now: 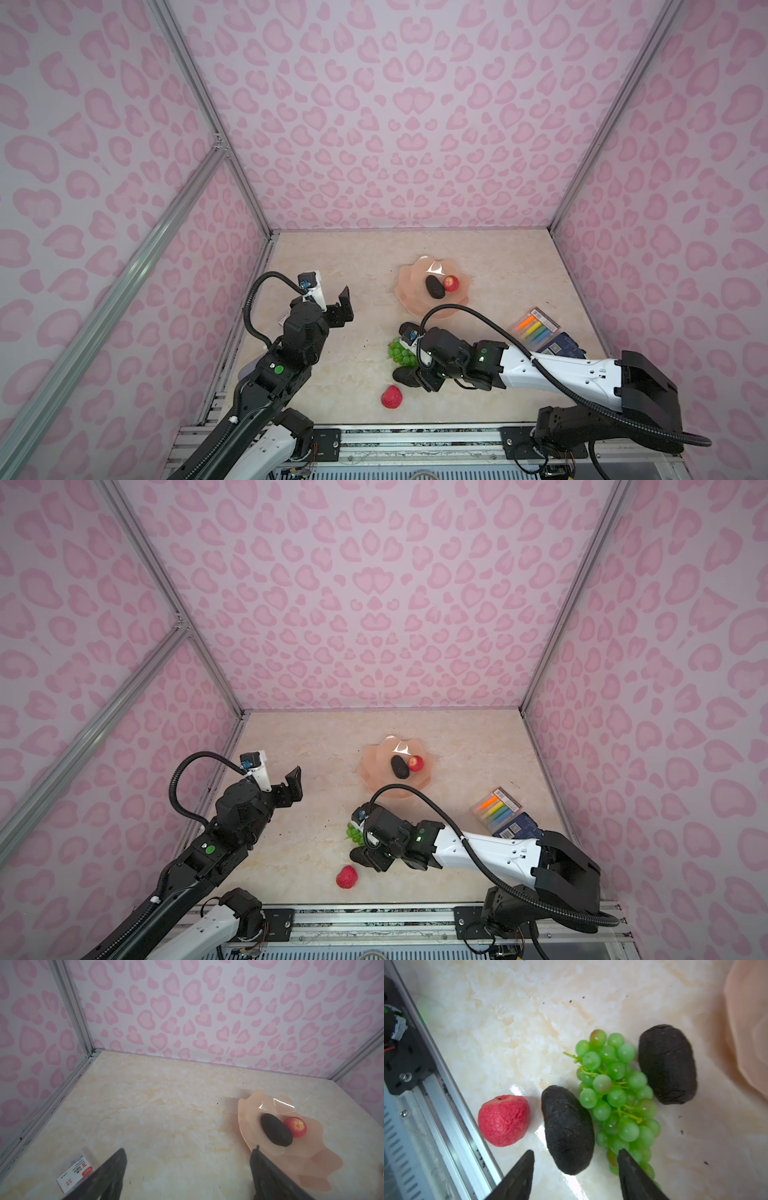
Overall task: Place and organize the fake fruits in the fruit bowl
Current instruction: 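Grasp the avocado beside the grapes with the right gripper while the left withdraws, then carry the avocado into the bowl and release it with the right gripper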
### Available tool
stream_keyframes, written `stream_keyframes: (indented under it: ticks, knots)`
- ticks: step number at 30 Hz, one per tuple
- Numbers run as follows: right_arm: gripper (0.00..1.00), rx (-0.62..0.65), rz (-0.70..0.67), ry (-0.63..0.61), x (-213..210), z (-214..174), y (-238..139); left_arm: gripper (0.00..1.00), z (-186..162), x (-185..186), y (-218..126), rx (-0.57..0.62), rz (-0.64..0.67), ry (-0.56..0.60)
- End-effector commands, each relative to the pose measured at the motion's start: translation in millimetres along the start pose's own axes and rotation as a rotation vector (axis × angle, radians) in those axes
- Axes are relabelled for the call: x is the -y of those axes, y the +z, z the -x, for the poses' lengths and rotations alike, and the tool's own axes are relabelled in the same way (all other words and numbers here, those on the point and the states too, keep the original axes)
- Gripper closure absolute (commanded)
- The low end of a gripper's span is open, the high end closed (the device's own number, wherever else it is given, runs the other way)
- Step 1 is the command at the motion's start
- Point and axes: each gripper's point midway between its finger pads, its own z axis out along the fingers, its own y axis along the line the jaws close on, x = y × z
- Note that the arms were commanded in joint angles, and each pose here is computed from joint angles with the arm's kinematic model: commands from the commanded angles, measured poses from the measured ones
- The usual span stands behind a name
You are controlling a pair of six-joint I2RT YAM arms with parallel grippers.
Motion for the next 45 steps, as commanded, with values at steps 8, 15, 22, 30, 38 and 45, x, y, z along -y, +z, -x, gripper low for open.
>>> stream_keyframes:
  ticks: [8,15,22,30,38,45]
  knots:
    - [0.43,-0.081,-0.079,-0.058,-5,-17,32,0.05,-4,-9,-5,0.003,0.014,-0.037]
    - [0.46,-0.087,-0.136,-0.081,1,-13,42,0.04,-5,-11,-7,0.006,0.018,-0.032]
    - [0.43,-0.064,-0.125,-0.071,-5,1,46,0.04,-7,-13,-10,0.010,0.018,-0.034]
    - [0.44,-0.069,-0.110,-0.075,-12,11,59,0.04,-7,-15,-11,0.012,0.023,-0.030]
    - [0.64,-0.070,-0.097,-0.066,-14,14,59,0.04,-8,-16,-12,0.014,0.025,-0.030]
    - [0.69,0.056,-0.094,-0.008,-9,48,16,0.04,-8,-15,-11,0.011,0.022,-0.029]
